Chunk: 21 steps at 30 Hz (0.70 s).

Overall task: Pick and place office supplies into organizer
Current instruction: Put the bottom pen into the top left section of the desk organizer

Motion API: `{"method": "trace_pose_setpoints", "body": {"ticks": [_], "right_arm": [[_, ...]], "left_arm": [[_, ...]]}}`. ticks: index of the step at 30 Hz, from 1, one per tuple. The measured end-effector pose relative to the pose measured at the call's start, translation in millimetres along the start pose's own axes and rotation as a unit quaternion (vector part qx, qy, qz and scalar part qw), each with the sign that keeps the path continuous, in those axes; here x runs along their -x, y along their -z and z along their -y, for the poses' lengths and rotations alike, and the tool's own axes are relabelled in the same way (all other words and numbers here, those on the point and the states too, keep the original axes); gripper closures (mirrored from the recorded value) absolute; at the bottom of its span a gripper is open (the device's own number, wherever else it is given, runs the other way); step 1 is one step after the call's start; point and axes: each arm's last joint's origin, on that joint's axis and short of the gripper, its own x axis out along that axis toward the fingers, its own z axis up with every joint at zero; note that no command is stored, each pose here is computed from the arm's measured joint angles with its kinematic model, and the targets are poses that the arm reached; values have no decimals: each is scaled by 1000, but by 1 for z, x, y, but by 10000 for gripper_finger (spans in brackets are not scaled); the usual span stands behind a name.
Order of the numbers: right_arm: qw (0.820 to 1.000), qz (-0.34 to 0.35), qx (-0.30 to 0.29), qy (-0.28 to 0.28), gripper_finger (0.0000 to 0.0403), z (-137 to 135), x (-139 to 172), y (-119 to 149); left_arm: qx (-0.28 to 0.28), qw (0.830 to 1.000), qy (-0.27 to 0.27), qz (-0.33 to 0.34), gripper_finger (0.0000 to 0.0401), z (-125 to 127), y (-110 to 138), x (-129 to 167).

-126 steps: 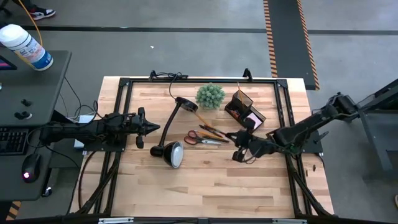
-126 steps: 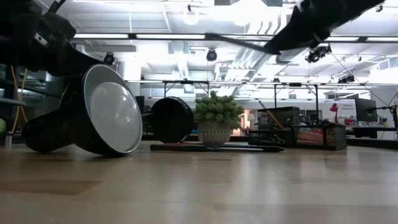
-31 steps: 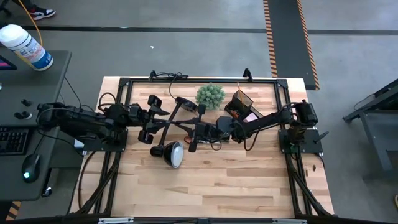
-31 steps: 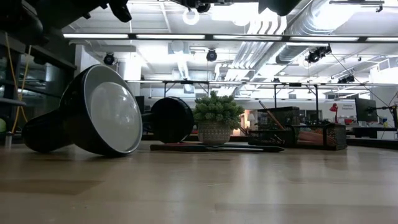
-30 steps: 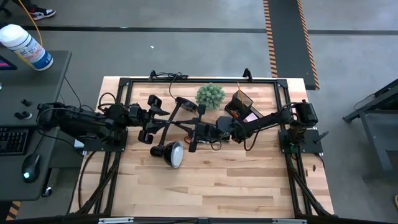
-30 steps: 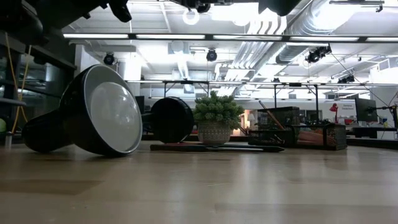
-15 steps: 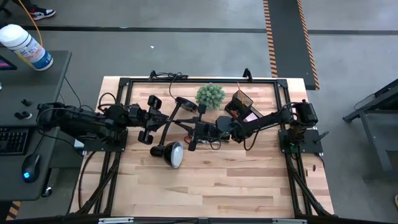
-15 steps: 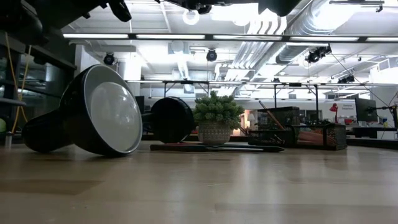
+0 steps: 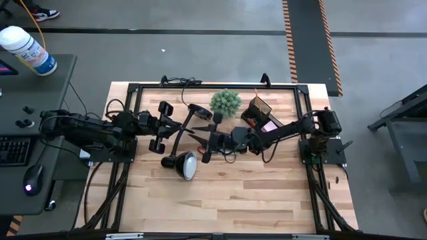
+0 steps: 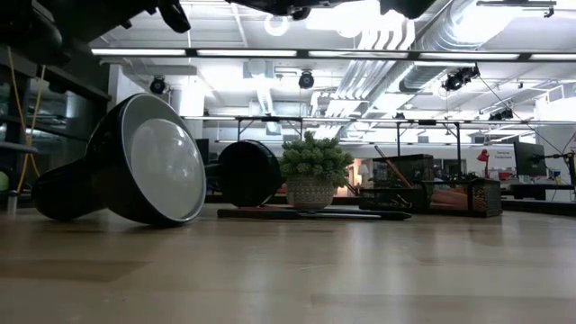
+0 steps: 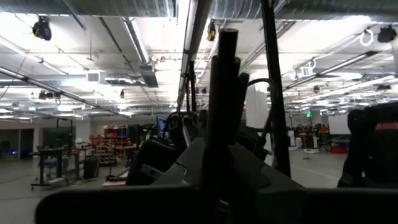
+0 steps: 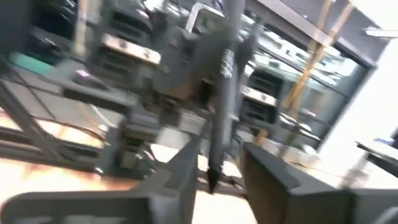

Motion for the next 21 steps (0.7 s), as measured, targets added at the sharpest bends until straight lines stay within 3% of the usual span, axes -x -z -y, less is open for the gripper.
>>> {"method": "trace_pose_setpoints", "body": {"ticks": [4, 8, 12, 17, 21], "right_arm": [[995, -56, 33, 75, 221, -7, 10, -7], [975, -135, 67, 163, 184, -15, 28, -18], [938, -208, 91, 262, 179, -26, 52, -28], [903, -247, 117, 332, 191, -49, 82, -24], [909, -228, 86, 337, 199, -61, 99, -11]], "left_arm": [[-11, 1000, -2, 0, 394, 0, 0, 0], [-14, 1000, -3, -4, 380, 0, 1, 0], [-22, 1000, -11, -11, 375, -1, 5, -1], [-24, 999, -13, -32, 389, -4, 15, -11], [-19, 998, 8, -52, 385, -7, 26, -30]]}}
